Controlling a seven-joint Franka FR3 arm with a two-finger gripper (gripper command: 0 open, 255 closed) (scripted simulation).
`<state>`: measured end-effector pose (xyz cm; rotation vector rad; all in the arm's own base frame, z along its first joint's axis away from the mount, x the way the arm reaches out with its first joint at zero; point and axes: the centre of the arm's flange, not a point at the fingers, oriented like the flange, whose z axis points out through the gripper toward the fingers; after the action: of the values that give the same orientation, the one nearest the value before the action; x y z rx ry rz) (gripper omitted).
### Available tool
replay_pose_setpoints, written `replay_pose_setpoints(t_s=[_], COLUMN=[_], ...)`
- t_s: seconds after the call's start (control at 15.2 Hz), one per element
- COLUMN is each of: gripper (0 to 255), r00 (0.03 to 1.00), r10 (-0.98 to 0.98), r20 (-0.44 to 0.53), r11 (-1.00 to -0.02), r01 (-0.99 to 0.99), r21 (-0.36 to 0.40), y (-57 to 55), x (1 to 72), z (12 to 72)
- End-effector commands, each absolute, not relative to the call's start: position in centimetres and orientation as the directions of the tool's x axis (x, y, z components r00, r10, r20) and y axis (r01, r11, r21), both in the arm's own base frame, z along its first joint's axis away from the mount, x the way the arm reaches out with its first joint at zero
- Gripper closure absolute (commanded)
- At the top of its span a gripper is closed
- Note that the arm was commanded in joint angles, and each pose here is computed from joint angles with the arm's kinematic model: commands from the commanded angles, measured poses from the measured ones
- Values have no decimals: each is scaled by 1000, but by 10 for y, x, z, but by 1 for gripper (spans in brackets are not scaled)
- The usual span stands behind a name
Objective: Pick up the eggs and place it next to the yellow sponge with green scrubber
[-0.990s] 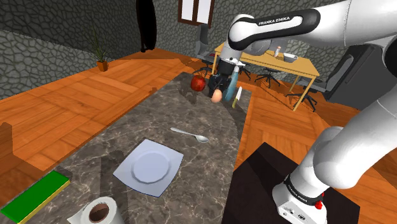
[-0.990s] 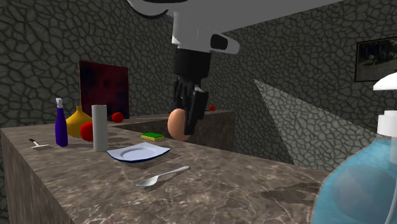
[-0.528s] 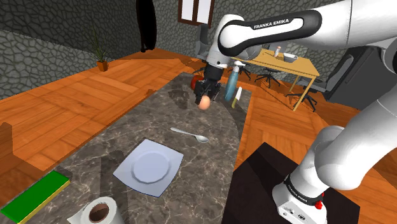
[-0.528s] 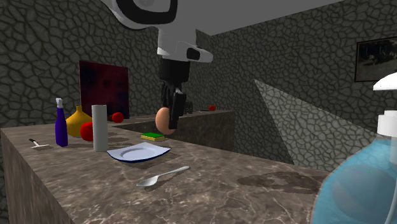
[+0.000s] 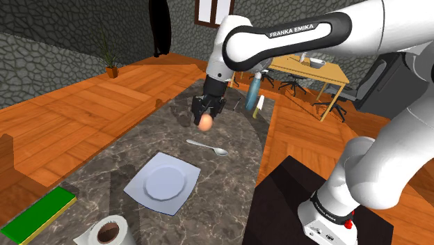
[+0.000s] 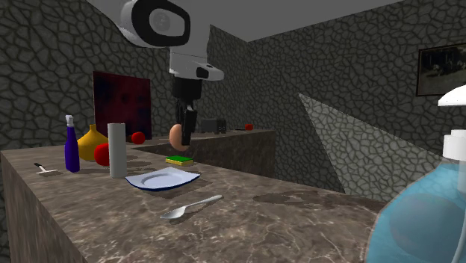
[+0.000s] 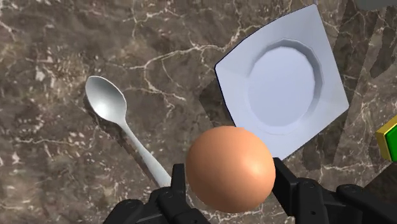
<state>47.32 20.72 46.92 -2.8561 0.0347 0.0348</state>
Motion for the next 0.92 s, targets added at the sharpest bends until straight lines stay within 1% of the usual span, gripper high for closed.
replay_pose_setpoints(t_s=[0.0, 0.86], gripper=[255, 255], r00=[999, 999], r10=[-22, -22], r20=[-27, -27], r11=[-959, -959], r01=[-29, -29], r21=[-281, -281], y=[235, 405], x=[471, 451], z=[471, 471])
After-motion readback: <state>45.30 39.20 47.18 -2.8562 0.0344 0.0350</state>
